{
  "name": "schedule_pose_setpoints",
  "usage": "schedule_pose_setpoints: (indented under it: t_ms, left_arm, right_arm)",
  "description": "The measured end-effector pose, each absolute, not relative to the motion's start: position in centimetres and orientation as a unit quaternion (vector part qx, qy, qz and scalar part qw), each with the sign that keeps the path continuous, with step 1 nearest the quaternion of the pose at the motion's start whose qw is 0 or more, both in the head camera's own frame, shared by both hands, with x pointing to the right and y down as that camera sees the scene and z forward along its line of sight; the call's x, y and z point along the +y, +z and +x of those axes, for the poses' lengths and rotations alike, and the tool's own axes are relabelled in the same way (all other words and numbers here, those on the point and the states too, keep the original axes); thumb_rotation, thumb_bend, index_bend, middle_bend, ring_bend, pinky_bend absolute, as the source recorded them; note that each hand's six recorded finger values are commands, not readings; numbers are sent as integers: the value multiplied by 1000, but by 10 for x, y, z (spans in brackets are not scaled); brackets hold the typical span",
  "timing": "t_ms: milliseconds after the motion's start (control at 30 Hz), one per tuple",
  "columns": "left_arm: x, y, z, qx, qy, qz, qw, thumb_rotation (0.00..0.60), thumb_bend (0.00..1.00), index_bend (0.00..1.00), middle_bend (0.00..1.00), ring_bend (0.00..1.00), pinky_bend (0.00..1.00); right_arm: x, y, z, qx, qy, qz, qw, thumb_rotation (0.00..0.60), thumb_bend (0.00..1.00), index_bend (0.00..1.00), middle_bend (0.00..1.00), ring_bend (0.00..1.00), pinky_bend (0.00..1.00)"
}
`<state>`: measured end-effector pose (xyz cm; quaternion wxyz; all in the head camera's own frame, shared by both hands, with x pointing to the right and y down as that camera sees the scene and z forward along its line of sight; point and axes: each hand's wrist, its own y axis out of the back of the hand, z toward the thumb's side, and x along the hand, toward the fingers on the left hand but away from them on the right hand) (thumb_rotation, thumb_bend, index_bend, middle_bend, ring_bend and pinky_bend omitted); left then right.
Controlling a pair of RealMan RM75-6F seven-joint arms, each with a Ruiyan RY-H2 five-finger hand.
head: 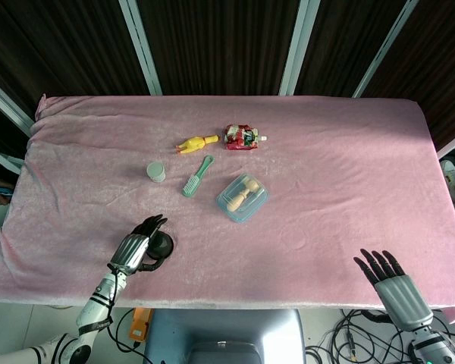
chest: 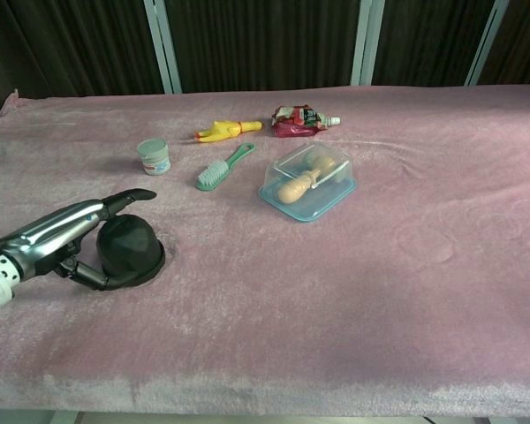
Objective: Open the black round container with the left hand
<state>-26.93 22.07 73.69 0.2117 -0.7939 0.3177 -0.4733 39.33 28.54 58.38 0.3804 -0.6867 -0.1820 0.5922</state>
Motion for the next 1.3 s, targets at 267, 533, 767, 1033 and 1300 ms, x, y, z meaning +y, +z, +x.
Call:
schedule_pose_setpoints:
  t_ms: [267, 533, 767, 1033, 1300]
  left_arm:
    - [222, 737, -271, 315, -475, -794, 211, 600, 311, 47, 0, 0, 147]
    - [223, 739, -270, 309, -476, -796, 211, 600, 313, 76, 6, 2, 148]
    - [230, 744, -271, 293, -485, -800, 199, 600, 317, 160, 140, 156, 159]
    - [235, 749, -269, 291, -485, -803, 187, 600, 316, 266, 381, 448, 457]
    - [237, 750, -270, 294, -479, -804, 194, 600, 320, 344, 498, 586, 580]
  right_arm:
    - [285, 584, 393, -181, 591, -688, 381, 600, 0, 0, 0, 0, 88]
    - [285, 585, 393, -181, 593, -686, 380, 600, 0, 0, 0, 0, 88]
    - [285, 585, 393, -180, 593, -687, 380, 600, 0, 0, 0, 0, 88]
    - [285, 584, 393, -180, 592, -688, 380, 600, 0, 0, 0, 0, 87]
    - [285, 584, 393, -178, 592, -689, 379, 600, 0, 0, 0, 0, 88]
